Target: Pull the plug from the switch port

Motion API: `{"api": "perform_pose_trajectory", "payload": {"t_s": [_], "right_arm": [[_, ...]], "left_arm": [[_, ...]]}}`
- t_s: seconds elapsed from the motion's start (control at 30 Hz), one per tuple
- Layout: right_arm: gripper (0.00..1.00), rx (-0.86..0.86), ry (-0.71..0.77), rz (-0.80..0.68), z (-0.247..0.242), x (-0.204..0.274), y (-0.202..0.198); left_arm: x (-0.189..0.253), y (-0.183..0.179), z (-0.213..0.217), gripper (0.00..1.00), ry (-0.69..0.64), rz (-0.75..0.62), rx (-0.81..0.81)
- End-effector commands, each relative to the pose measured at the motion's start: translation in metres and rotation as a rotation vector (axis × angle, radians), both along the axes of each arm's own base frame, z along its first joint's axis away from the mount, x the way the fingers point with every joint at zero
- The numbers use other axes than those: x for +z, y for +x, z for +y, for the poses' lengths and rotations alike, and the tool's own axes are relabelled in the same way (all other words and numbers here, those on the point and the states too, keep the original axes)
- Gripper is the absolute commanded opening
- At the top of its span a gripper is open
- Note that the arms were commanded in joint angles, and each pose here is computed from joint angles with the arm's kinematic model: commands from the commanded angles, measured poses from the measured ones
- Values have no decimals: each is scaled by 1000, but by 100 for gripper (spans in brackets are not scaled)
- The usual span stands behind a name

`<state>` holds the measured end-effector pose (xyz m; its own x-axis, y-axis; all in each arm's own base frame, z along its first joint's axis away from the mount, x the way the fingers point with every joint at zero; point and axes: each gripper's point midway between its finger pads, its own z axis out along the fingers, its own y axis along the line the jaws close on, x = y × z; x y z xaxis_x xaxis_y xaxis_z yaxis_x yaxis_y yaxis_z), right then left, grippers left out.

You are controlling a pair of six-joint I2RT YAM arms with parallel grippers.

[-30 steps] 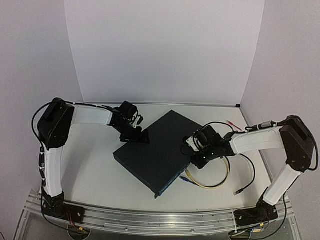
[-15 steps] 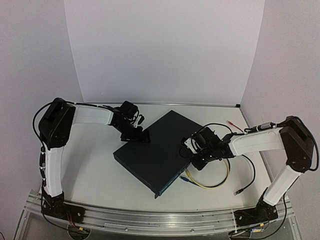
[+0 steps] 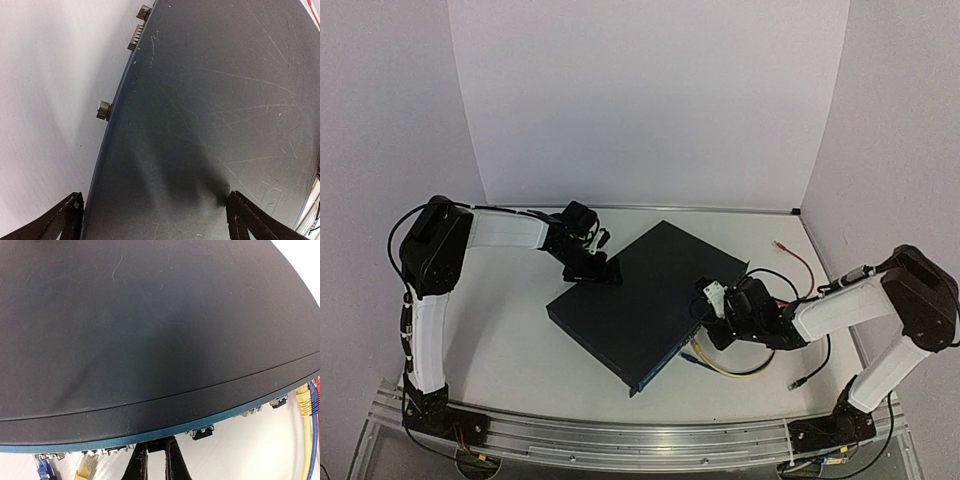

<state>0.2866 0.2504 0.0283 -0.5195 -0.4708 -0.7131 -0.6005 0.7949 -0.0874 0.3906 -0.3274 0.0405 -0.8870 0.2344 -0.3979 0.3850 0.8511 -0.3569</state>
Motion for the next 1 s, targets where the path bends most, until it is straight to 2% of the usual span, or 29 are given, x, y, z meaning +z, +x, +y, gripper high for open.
{"api": "perform_pose_trajectory", "payload": {"t_s": [0.0,0.2,0.63,0.97], "right_arm": [[0,-67,151,-55,4,14,7],[0,-143,257,-23,0,5,7],[1,-217,325,12,-26,-11,-10],[7,-179,272,79,-30,-13,-26]], "left_arm": [[-60,-22,23,98,171,98,13],[-70,-25,31,98,208,110,30],[-80,-18,36,98,251,102,38],[-83,-15,40,98,259,96,54]]}}
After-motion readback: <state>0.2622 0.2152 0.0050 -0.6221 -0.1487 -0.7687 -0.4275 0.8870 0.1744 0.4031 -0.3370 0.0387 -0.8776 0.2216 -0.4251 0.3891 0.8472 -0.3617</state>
